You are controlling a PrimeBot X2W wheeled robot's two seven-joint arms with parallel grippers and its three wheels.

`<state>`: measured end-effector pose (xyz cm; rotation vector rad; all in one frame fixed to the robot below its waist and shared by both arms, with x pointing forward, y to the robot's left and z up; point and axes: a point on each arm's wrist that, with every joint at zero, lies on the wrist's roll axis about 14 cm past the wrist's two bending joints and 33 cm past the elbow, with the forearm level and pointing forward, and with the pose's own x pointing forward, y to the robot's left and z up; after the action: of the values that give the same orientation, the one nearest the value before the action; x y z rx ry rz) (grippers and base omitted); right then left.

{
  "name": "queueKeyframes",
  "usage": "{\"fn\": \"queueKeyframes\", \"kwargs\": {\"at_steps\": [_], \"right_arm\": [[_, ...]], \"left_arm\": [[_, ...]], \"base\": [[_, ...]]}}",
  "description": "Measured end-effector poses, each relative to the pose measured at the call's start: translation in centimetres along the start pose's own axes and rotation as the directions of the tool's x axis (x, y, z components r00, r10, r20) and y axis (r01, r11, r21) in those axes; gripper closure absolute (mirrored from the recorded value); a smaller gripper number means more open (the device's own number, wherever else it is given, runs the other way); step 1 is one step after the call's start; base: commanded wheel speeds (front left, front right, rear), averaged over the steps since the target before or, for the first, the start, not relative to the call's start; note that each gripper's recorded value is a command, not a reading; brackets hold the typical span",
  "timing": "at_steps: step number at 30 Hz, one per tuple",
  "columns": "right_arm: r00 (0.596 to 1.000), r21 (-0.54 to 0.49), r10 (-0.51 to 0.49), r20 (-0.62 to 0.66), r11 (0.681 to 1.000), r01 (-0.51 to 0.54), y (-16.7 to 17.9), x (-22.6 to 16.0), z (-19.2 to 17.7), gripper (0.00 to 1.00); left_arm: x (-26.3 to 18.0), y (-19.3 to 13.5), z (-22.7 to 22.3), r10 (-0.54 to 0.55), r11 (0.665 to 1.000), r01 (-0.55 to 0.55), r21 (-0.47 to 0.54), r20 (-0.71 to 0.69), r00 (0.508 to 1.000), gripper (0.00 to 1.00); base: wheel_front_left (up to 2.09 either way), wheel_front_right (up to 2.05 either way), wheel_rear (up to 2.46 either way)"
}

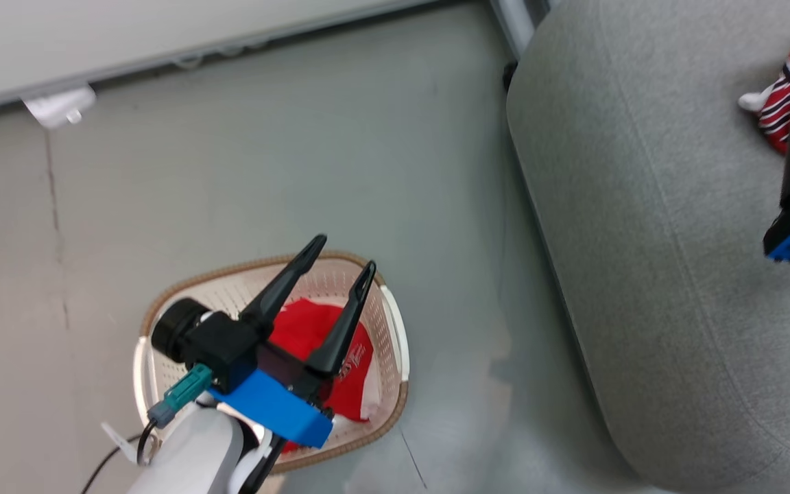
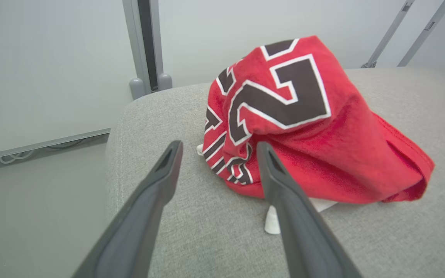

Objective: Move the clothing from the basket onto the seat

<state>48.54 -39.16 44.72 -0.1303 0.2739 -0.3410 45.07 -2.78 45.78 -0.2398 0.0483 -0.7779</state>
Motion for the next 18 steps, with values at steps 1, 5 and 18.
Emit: {"fn": "queueKeyframes", "kwargs": {"at_steps": [1,5,18], "right_arm": [[1.000,-0.002,0.009,0.015,1.000,-0.009,0.2,-0.6,0.4,0.00],[0.994,-0.019,0.066,0.085,0.998,-0.065,1.5,-3.4,2.1,0.00],[0.925,0.004,0.308,0.223,0.948,-0.317,10.8,-12.3,3.8,0.00]], "left_arm": [[-0.4,-0.1,0.4,0.015,1.000,-0.015,-0.001,0.006,1.000,0.00],[-2.9,-0.2,1.9,0.093,0.996,-0.093,-0.008,0.026,0.995,0.00],[-11.1,2.1,4.7,0.337,0.940,-0.339,0.017,0.089,0.937,0.00]], "base": [[0.00,0.00,0.00],[0.00,0.00,0.00],[0.00,0.00,0.00]]}}
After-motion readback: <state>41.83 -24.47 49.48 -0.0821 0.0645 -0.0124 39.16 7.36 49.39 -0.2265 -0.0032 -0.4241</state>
